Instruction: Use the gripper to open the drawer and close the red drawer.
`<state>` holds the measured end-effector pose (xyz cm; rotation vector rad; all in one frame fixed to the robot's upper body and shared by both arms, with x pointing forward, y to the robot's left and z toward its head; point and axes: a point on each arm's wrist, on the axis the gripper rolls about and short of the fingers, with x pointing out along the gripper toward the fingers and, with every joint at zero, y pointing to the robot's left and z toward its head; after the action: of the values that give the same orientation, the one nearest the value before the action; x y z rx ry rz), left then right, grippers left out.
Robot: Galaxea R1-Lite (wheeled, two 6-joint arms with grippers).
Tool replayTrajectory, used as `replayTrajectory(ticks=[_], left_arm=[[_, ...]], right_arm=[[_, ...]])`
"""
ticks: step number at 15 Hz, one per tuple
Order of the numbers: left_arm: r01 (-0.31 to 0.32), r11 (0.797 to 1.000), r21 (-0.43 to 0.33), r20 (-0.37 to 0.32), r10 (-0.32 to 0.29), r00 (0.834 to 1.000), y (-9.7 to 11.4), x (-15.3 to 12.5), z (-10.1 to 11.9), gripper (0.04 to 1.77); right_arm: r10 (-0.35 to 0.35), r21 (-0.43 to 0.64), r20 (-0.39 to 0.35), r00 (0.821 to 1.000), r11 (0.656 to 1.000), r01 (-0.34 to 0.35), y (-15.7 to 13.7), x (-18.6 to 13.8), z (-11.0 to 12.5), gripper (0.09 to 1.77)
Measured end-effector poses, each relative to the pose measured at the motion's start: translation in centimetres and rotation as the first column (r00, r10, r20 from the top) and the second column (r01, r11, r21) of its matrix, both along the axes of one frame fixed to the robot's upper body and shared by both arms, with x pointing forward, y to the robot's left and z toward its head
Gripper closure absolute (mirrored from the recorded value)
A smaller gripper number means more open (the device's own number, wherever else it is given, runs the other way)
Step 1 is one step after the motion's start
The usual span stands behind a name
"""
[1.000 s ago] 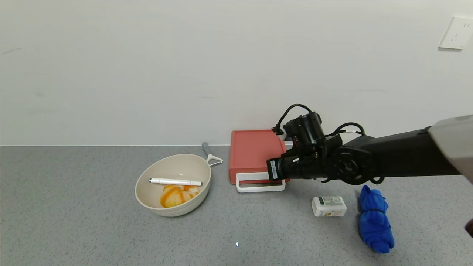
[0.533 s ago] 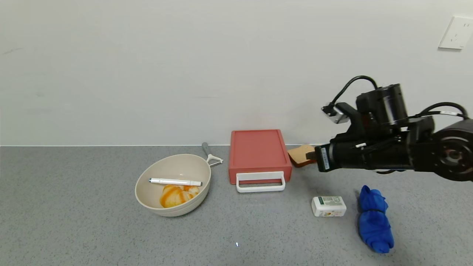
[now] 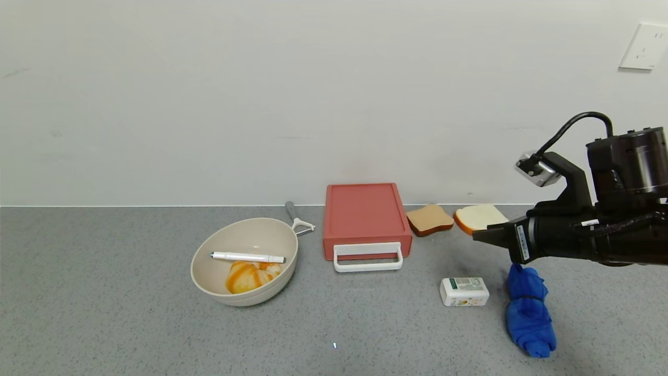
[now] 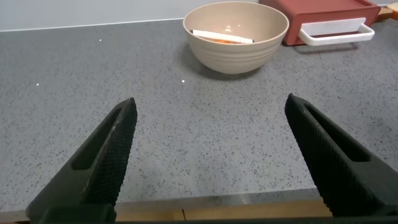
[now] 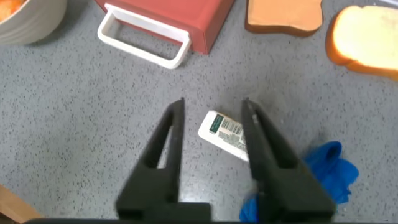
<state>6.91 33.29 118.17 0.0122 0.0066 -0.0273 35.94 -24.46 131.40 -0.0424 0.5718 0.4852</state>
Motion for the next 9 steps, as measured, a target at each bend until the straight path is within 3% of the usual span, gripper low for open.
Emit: replayTrajectory(ticks=[4, 9], left_arm=[[0.0, 1.0, 0.0, 0.0, 0.0, 1.0, 0.0, 0.0, 0.0, 0.09], [0.0, 1.0, 0.0, 0.0, 0.0, 1.0, 0.0, 0.0, 0.0, 0.09]], right_arm=[[-0.014, 0.018, 0.042, 0.999, 1.0, 0.013, -0.5, -0.3, -0.1, 0.74], [-0.022, 0.026, 0.054, 0.998, 0.999, 0.021, -1.0, -1.1, -0.1, 0.46]])
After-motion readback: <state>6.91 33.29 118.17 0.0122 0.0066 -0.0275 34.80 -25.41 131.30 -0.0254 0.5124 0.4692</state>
